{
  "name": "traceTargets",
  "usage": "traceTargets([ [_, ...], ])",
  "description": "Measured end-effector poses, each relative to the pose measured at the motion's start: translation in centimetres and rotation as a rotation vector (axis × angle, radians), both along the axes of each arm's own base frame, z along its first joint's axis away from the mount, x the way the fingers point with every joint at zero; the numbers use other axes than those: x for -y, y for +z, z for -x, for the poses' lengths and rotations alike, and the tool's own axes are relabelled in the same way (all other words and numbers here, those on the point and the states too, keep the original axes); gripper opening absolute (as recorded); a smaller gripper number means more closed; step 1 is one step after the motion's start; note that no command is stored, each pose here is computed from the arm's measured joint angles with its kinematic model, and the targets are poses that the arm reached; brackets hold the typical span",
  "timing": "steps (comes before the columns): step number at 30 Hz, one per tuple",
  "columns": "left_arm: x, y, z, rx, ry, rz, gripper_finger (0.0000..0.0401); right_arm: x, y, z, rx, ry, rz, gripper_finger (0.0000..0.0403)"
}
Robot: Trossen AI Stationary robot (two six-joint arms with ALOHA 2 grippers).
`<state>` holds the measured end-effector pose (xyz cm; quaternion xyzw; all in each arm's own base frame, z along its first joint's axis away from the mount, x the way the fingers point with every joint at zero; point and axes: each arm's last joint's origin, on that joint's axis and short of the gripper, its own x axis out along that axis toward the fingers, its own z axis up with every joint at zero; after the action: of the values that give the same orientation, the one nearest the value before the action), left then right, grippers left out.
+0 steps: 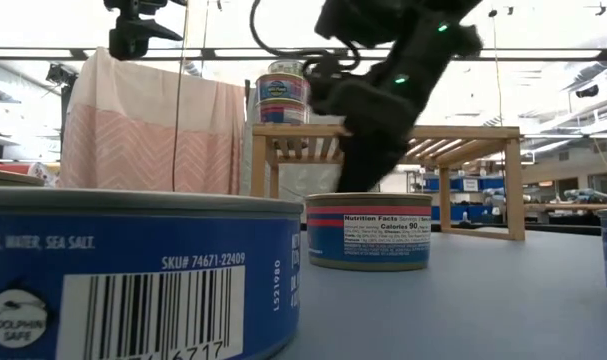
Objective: Stack canned seafood by type on shelf
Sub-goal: Stack the green tuna can on top of the other green tuna cans on the shelf
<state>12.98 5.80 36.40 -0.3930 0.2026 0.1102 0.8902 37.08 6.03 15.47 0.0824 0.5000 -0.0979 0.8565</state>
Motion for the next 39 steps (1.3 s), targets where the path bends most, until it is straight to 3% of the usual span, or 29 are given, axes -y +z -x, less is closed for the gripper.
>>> traceTargets([
  [8,0.0,-0.2,-0.4,-0.018,0.008,-0.003,0.0229,0.6,-1.0,-3.1,0.237,0.178,-0.019,0.0004],
  [17,-0.2,-1.1,-2.2,-0.089,-0.025,-0.013,0.0229,2.2,3.8,-2.5,0.362,0.129,-0.039,0.0006],
  [22,0.5,-1.6,-2.6,-0.117,-0.009,-0.081,0.0229,1.0,2.8,-2.4,0.324,0.156,-0.046,0.0004],
  [30,2.8,-7.0,-3.3,-0.009,0.003,0.090,0.0229,0.5,-0.4,-1.8,0.230,0.076,-0.041,0.0002],
  [35,4.0,-10.4,-4.4,0.130,-0.022,0.166,0.0229,-0.1,-0.9,-1.0,0.216,0.068,-0.044,0.0001],
  [39,4.9,-13.4,-4.4,0.122,0.022,0.203,0.0229,-0.8,-1.1,-0.7,0.200,0.080,-0.036,0.0001],
])
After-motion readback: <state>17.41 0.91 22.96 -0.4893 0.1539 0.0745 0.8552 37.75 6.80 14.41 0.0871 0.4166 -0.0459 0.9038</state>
